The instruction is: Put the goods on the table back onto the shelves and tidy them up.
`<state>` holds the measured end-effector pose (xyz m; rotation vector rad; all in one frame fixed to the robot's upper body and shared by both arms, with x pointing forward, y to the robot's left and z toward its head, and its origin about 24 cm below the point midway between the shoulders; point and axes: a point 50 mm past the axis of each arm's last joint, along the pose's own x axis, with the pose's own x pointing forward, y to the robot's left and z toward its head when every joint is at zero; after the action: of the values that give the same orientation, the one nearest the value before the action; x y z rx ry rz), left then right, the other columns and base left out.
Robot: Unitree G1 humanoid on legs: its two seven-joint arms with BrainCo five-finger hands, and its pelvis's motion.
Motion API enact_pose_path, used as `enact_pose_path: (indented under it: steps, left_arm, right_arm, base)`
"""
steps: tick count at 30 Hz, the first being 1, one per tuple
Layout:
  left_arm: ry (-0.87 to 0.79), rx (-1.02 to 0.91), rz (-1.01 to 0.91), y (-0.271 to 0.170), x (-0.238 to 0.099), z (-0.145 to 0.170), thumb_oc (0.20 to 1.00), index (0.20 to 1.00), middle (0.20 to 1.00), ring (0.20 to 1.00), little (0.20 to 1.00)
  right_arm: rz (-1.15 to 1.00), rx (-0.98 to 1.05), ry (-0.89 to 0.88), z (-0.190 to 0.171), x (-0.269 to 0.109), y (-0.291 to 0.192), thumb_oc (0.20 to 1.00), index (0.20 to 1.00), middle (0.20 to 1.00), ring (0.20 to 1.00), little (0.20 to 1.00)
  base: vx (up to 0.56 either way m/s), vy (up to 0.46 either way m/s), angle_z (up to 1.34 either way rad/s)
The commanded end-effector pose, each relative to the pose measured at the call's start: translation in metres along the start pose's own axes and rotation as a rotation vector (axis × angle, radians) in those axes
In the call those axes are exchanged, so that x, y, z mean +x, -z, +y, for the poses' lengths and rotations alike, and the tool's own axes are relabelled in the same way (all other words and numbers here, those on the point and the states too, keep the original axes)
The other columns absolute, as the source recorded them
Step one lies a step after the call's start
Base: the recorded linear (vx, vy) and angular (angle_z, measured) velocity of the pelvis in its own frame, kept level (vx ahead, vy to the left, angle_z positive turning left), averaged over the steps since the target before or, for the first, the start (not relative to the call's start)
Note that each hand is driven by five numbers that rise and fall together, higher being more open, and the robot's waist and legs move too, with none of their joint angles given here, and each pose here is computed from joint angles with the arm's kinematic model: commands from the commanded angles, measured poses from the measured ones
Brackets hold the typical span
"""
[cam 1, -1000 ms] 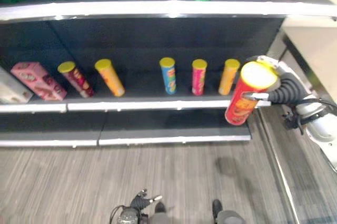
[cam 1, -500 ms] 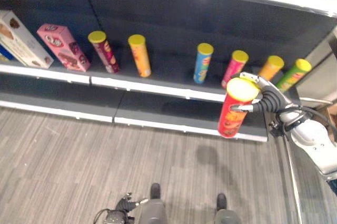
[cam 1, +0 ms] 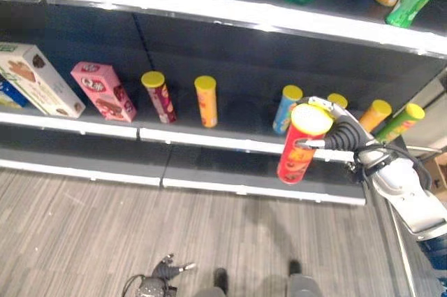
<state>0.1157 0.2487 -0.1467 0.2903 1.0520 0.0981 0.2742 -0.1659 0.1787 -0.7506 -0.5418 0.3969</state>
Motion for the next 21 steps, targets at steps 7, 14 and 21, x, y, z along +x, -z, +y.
enact_pose_path:
  steps: [7, 14, 21]
  left_arm:
    - [0.024, 0.007, -0.083, -0.02, 0.002, -0.008, 1.0, 1.0, 1.0, 1.0, 1.0]
    - [0.031, -0.047, -0.103, -0.022, 0.001, -0.011, 1.0, 1.0, 1.0, 1.0, 1.0]
    - [0.007, -0.065, -0.089, -0.018, 0.0, -0.009, 1.0, 1.0, 1.0, 1.0, 1.0]
  right_arm:
    - [-0.174, -0.023, -0.02, -0.015, 0.019, -0.03, 0.2, 0.2, 0.2, 0.2, 0.2]
    - [-0.178, -0.051, -0.072, -0.007, 0.029, -0.032, 0.2, 0.2, 0.2, 0.2, 0.2]
    - [-0.155, -0.066, -0.071, 0.006, 0.038, -0.025, 0.2, 0.2, 0.2, 0.2, 0.2]
  base:
    - [0.15, -0.09, 0.09]
    - [0.08, -0.134, 0.24]
    - [0.17, 0.146, 0.12]
